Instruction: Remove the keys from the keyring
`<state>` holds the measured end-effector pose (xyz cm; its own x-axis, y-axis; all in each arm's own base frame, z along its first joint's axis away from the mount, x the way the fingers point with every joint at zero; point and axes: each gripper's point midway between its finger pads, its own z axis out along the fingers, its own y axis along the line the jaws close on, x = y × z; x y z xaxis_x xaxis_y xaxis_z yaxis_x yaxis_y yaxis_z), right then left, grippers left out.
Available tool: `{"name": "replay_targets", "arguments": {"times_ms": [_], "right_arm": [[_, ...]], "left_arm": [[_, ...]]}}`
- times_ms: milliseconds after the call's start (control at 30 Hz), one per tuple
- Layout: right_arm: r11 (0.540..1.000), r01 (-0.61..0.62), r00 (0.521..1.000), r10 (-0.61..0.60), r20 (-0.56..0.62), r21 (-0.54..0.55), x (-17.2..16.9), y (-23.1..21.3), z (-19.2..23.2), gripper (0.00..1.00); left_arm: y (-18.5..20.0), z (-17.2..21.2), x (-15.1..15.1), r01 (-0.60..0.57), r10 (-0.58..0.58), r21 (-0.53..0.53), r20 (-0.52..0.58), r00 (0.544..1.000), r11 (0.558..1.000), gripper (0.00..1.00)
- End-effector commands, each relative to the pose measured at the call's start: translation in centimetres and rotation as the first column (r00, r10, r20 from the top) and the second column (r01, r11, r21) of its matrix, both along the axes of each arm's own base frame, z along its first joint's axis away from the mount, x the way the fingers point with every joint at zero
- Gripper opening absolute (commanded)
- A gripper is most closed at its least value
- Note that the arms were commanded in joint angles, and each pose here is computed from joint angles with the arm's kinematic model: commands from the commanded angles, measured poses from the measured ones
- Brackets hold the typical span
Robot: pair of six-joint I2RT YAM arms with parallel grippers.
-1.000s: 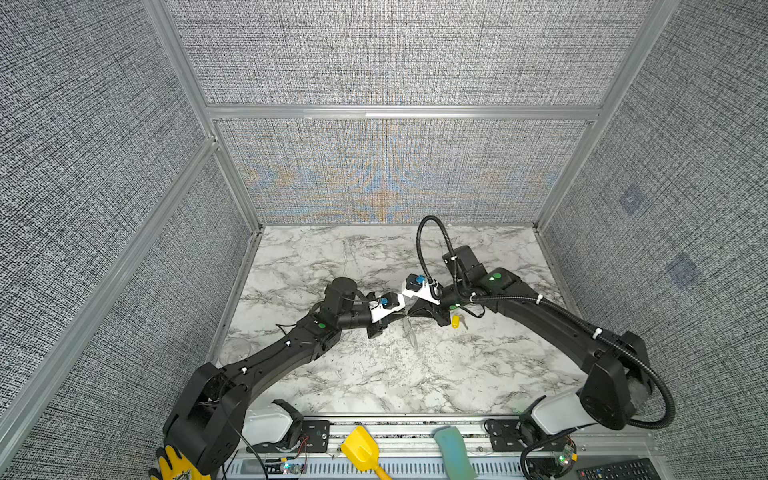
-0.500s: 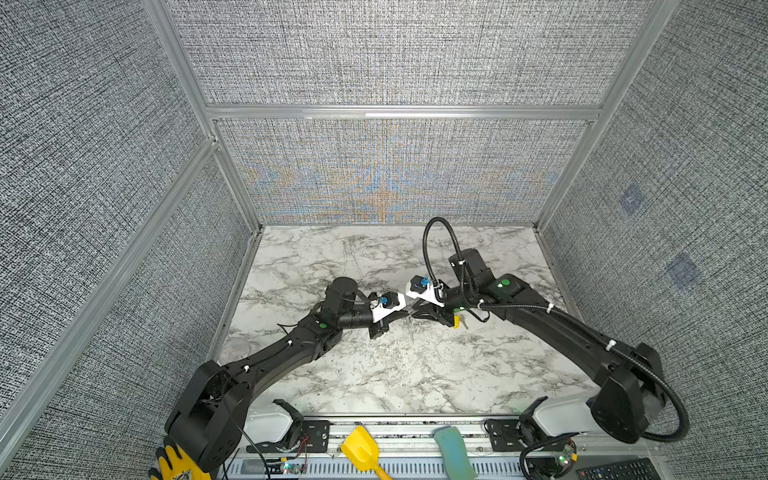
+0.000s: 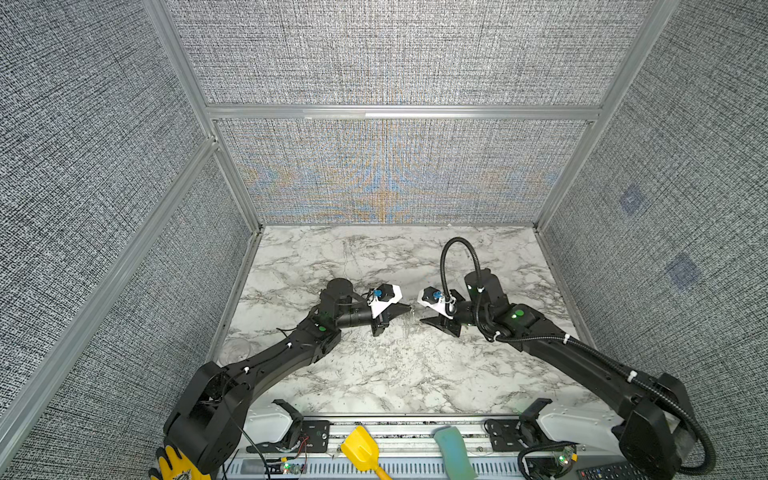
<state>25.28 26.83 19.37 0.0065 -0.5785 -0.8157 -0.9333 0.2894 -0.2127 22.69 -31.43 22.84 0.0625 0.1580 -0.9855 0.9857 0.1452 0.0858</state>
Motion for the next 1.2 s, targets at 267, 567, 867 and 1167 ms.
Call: {"name": "replay_targets", "arguments": {"times_ms": [267, 567, 867, 1167], "right_arm": [[0.993, -0.015, 1.000, 0.016, -0.001, 0.121, -0.6, 2.1, 1.3, 0.48], [0.987, 0.024, 0.996, -0.037, 0.076, 0.159, 0.3, 2.5, 2.6, 0.36], [0.992, 0.074, 0.988, -0.088, 0.126, 0.106, 0.6, 1.0, 2.4, 0.13], [0.995, 0.098, 0.981, -0.102, 0.166, 0.032, 0.4, -0.4, 2.0, 0.00]], "left_arm": [[-0.2, 2.6, -0.4, 0.023, -0.022, -0.093, 0.015, 1.000, 0.995, 0.00], [-0.1, 2.8, -0.5, 0.029, -0.027, -0.108, 0.012, 1.000, 0.994, 0.00], [0.0, 2.5, -0.5, 0.024, -0.022, -0.077, 0.037, 0.999, 0.997, 0.00], [0.4, 3.0, 0.0, -0.018, 0.025, -0.072, 0.098, 0.995, 0.997, 0.00]]}}
